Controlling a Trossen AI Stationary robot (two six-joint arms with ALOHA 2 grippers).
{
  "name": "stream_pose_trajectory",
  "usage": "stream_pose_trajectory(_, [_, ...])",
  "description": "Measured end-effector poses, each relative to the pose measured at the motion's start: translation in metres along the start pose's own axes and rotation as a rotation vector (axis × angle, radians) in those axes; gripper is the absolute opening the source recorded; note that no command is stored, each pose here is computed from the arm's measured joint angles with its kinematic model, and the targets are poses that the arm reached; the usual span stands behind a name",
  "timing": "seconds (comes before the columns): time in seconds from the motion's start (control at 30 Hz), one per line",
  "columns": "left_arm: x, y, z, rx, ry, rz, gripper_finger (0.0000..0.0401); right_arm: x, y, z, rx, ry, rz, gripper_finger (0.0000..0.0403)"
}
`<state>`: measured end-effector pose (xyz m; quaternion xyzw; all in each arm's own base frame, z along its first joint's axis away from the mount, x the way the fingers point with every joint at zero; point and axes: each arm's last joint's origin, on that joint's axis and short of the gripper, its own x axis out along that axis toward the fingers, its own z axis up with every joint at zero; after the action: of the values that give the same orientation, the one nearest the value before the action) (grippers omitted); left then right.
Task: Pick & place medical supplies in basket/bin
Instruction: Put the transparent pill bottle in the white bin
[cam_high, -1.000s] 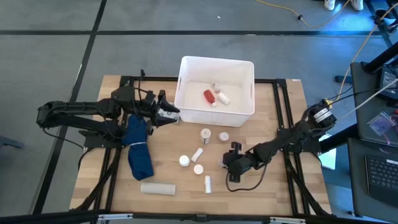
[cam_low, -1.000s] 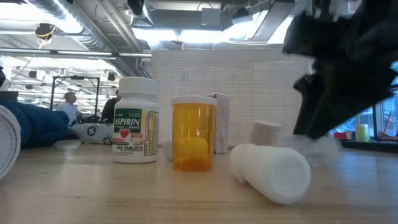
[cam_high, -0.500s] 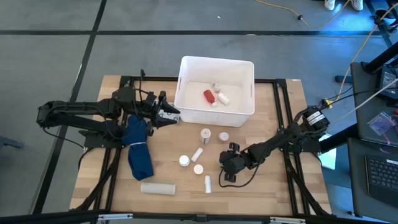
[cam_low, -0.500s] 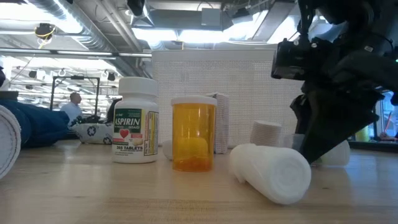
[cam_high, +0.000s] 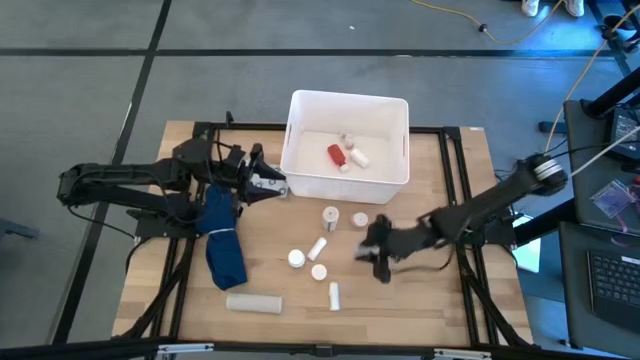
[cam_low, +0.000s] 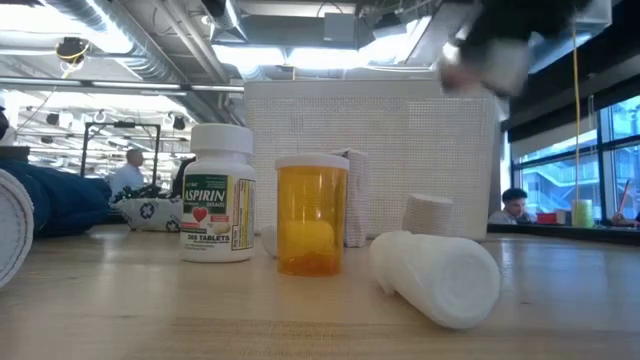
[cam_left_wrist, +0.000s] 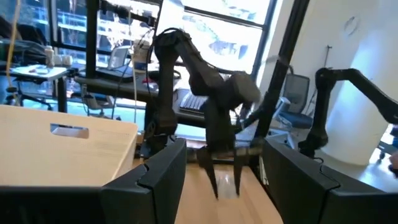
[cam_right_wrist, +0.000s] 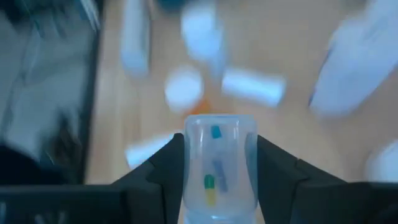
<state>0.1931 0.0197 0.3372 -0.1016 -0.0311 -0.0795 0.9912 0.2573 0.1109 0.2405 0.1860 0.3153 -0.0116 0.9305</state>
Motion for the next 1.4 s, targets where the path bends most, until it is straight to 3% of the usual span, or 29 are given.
stream_pose_trajectory(0.2, [0.000,0.002,0.002,0.004,-0.038,0.094,0.0203,-0.058,-0.026,0.059,0.062,-0.392,-0.008,0.0155])
stream_pose_trajectory(0.33, [0.000,0.004,0.003,0.004,-0.053,0.162,0.0203,-0.090,-0.049,0.101,0.034,-0.529,-0.121,0.0155])
stream_pose_trajectory(0.47, [-0.001,0.006,0.003,0.004,-0.065,0.214,0.0203,-0.111,-0.075,0.145,0.015,-0.532,-0.274,0.0155])
stream_pose_trajectory(0.67, [-0.001,0.008,0.003,0.108,-0.064,0.278,0.0203,-0.116,-0.138,0.186,0.121,-0.332,-0.492,0.0155])
stream_pose_trajectory(0.8, [-0.001,0.008,0.003,0.173,-0.056,0.286,0.0203,-0.094,-0.185,0.192,0.169,-0.177,-0.524,0.0155])
stream_pose_trajectory(1.0, [-0.001,0.008,0.003,0.228,-0.048,0.295,0.0203,-0.041,-0.241,0.180,0.192,0.029,-0.550,0.0155])
stream_pose_trajectory(1.2, [-0.002,0.009,0.004,0.311,-0.039,0.344,0.0203,0.010,-0.273,0.159,0.217,0.202,-0.565,0.0155])
stream_pose_trajectory(1.4, [-0.003,0.011,0.004,0.360,-0.033,0.424,0.0203,0.044,-0.293,0.141,0.263,0.287,-0.582,0.0155])
